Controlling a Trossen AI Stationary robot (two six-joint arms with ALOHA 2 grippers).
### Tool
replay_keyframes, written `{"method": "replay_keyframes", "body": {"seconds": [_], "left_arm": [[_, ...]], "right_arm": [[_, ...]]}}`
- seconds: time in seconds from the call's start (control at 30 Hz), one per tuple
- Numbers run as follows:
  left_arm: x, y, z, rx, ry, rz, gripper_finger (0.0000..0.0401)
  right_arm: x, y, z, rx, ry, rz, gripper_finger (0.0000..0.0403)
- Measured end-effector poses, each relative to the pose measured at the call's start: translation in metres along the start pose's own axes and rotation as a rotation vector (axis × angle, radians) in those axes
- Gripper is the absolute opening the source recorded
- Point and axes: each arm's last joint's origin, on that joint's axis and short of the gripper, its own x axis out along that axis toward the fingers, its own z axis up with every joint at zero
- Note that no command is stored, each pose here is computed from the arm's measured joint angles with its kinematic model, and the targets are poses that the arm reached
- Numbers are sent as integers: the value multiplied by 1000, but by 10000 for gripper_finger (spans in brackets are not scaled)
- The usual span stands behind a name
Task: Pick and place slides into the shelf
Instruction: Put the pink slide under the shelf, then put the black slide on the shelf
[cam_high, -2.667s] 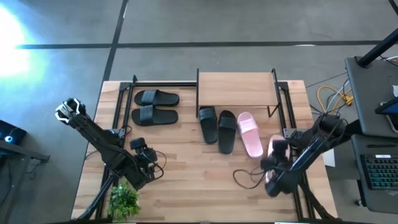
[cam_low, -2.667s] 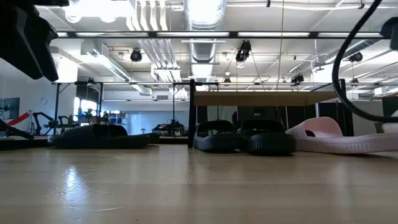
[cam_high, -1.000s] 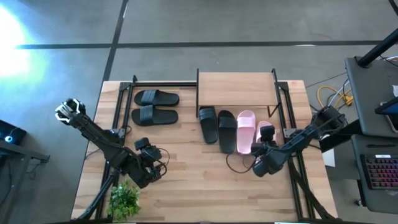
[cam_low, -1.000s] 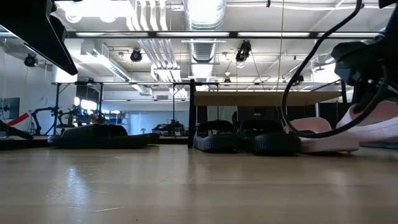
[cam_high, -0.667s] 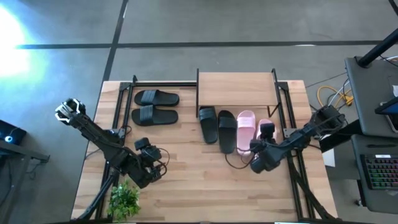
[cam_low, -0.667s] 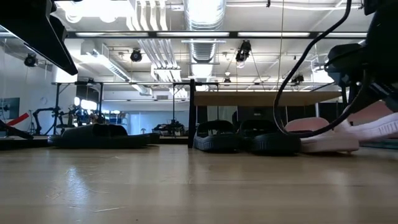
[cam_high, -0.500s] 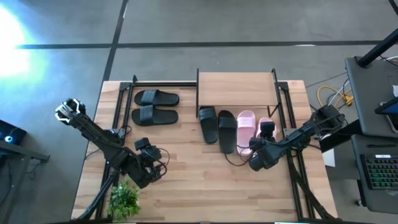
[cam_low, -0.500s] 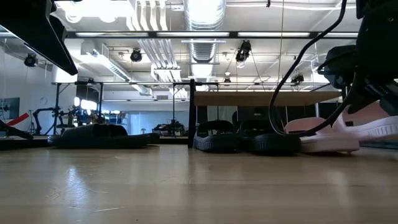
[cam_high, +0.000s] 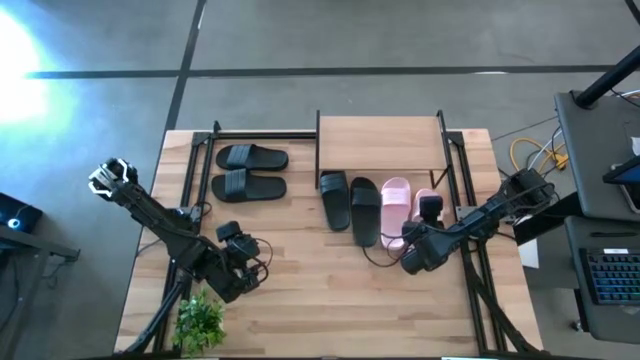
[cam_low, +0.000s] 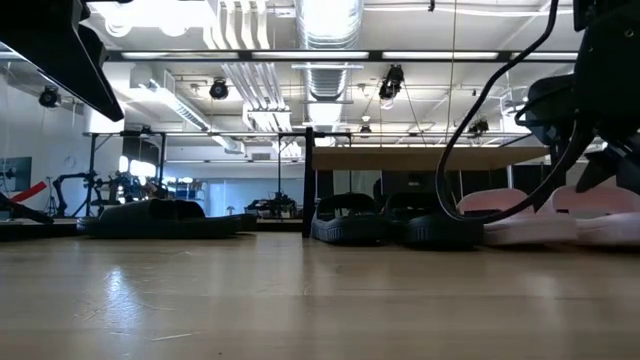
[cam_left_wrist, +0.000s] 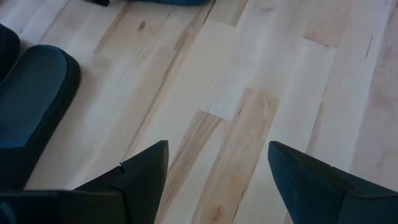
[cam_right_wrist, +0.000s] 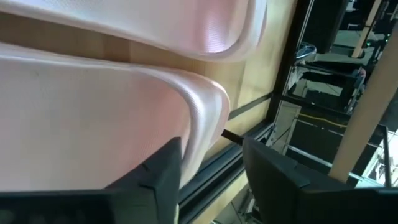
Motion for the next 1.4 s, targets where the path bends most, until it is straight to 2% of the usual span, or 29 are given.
{"method": "replay_keyframes", "body": {"seconds": [0.2,0.33,0.43,0.6,0.73,0.8,0.87,0.93,1.1,1.3,1.4], "left_arm": [[0,-1,-1,-2,27,-19,261],[0,-2,0,-11,40,-43,261],[0,-5,1,-27,31,-67,261],[-2,-15,9,-99,-20,-168,261],[-3,-21,15,-148,-48,-238,261],[-4,-20,18,-169,-44,-230,260],[-5,-15,22,-229,-20,-190,260],[-4,-5,26,-293,26,-97,255],[-13,25,42,-349,148,187,233],[-16,58,72,-325,318,500,217],[2,71,83,-314,406,488,216]], "right_arm": [[-17,-11,6,38,5,5,192],[-34,-22,14,152,-13,27,196],[-50,-31,20,244,-10,92,196],[-79,-43,30,459,65,324,195],[-108,-52,37,709,70,500,194],[-124,-56,42,836,37,602,194],[-140,-59,48,925,-23,709,194],[-153,-62,53,983,-90,784,194],[-170,-69,59,1156,-202,850,194],[-172,-70,57,1160,-188,856,194],[-170,-69,55,1174,-140,857,194]]}}
